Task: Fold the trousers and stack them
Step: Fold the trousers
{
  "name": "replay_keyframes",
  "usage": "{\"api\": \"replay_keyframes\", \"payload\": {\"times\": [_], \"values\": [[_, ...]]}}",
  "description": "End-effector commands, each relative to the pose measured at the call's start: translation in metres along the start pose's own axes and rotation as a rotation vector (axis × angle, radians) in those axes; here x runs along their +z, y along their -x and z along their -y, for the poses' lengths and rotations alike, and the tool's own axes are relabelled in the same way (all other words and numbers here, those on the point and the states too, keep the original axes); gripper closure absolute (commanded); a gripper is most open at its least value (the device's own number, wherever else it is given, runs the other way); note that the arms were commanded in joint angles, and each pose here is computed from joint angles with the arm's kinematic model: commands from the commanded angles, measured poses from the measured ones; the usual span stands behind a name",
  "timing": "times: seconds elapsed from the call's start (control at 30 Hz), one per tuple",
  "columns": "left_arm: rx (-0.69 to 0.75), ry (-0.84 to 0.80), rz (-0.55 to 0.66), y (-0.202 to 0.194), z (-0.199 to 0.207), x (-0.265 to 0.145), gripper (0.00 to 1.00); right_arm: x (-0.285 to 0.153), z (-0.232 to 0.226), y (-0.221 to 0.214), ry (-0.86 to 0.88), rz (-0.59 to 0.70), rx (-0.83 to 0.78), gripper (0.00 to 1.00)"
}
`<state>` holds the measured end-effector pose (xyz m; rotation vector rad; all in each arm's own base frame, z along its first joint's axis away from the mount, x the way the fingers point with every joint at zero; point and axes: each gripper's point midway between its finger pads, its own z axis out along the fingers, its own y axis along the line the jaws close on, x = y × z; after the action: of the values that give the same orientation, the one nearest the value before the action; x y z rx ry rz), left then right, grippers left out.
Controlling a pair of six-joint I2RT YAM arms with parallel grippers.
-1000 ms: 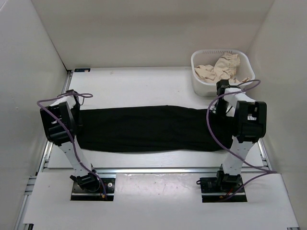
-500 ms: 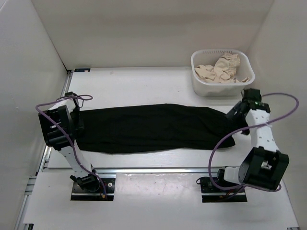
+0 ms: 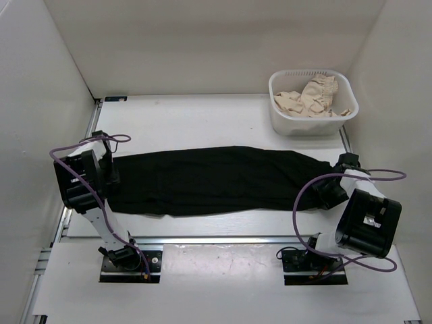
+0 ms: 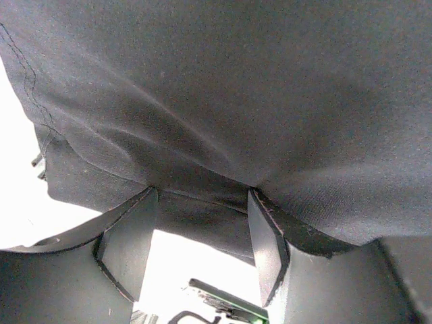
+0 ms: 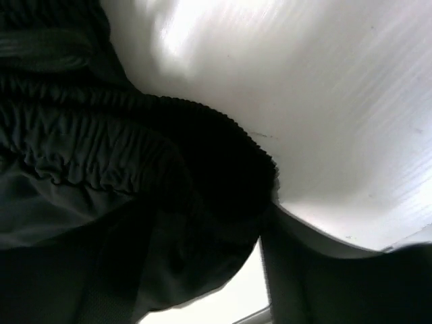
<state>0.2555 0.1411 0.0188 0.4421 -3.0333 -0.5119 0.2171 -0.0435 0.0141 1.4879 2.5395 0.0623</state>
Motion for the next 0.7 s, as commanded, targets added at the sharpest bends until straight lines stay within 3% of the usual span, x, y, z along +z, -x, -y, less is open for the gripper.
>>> {"api": "replay_keyframes", "payload": {"times": [0.0,0.03,0.07,0.17,0.2,0.47,0.67], "values": [[-0.015,-0.074,-0.004,-0.006,0.015,0.001,0.33,0.012,-0.006,0.011,0.009,0.042,0.049,0.46],[-0.015,-0.074,-0.004,-0.006,0.015,0.001,0.33,0.012,-0.002,0.011,-0.012,0.044,0.049,0.55],[-0.023,-0.074,-0.007,-0.007,0.013,0.002,0.33,0.01,0.002,0.019,-0.041,0.08,0.018,0.72],[-0.021,-0.084,-0.015,-0.008,0.015,0.004,0.33,-0.007,0.007,0.037,-0.099,0.123,-0.056,0.97],[-0.026,-0.084,-0.028,-0.009,0.014,0.007,0.33,-0.013,0.007,0.043,-0.122,0.144,-0.084,1.0],[-0.021,-0.093,-0.046,-0.014,0.017,0.011,0.33,-0.129,-0.07,0.104,0.062,0.373,-0.339,1.0],[-0.019,-0.093,-0.055,-0.015,0.017,0.013,0.33,-0.132,-0.104,0.128,0.135,0.412,-0.454,1.0]]}}
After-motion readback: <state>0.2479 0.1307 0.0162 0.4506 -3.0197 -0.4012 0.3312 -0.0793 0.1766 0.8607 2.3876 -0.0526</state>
